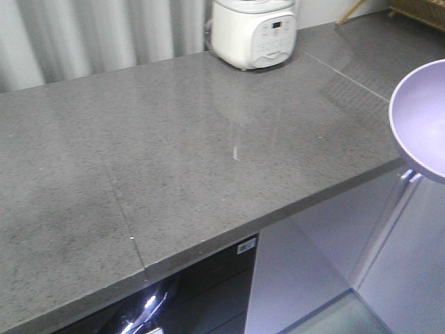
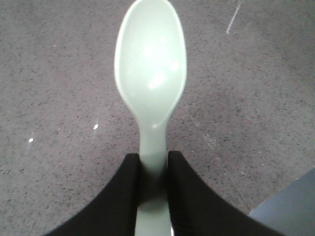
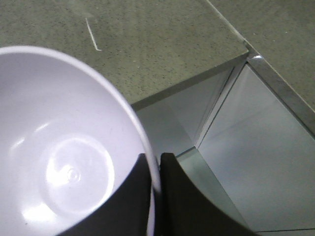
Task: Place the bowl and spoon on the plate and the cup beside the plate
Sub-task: 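Drive the base, carrying spoon and bowl, toward the counter with the plate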
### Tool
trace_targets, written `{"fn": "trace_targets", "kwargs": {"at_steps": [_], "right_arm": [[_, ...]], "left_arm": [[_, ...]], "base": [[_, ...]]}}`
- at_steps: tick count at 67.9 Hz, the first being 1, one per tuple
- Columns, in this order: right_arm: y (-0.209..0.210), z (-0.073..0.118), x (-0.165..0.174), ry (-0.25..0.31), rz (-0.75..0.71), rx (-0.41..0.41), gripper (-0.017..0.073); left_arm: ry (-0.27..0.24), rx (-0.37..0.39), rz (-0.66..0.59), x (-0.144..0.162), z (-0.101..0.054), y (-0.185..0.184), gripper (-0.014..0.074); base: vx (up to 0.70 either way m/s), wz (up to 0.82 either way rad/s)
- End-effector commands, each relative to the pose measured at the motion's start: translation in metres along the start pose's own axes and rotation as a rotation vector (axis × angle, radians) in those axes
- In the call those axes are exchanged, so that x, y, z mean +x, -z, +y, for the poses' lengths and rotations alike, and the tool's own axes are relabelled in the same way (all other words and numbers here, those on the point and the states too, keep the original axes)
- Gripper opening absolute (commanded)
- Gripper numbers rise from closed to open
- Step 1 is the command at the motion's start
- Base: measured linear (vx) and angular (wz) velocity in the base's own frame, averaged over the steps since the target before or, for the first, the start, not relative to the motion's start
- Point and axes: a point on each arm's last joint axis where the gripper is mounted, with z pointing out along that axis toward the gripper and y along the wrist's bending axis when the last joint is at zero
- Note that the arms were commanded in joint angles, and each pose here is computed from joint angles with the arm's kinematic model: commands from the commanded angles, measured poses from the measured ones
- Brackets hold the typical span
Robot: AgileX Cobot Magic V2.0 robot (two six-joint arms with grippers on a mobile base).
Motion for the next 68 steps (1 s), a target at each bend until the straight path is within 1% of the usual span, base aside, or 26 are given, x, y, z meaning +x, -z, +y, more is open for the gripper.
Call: {"fn": "trace_targets", "kwargs": {"at_steps": [1,68], "right_arm": [[0.0103,-0.0007,-0.0091,0.012,-0.095,0.007,-0.0006],[0.0103,-0.0007,-0.0091,0.012,-0.094,0.007,-0.0006]], "left_arm": [[-0.003,0.014,-0.07,-0.0035,-0.0005,0.0149,-0.0006],[-0.003,0.014,-0.07,-0.0035,-0.0005,0.0149,-0.0006]], "base": [[-0.01,-0.36],[0.03,-0.4]]}}
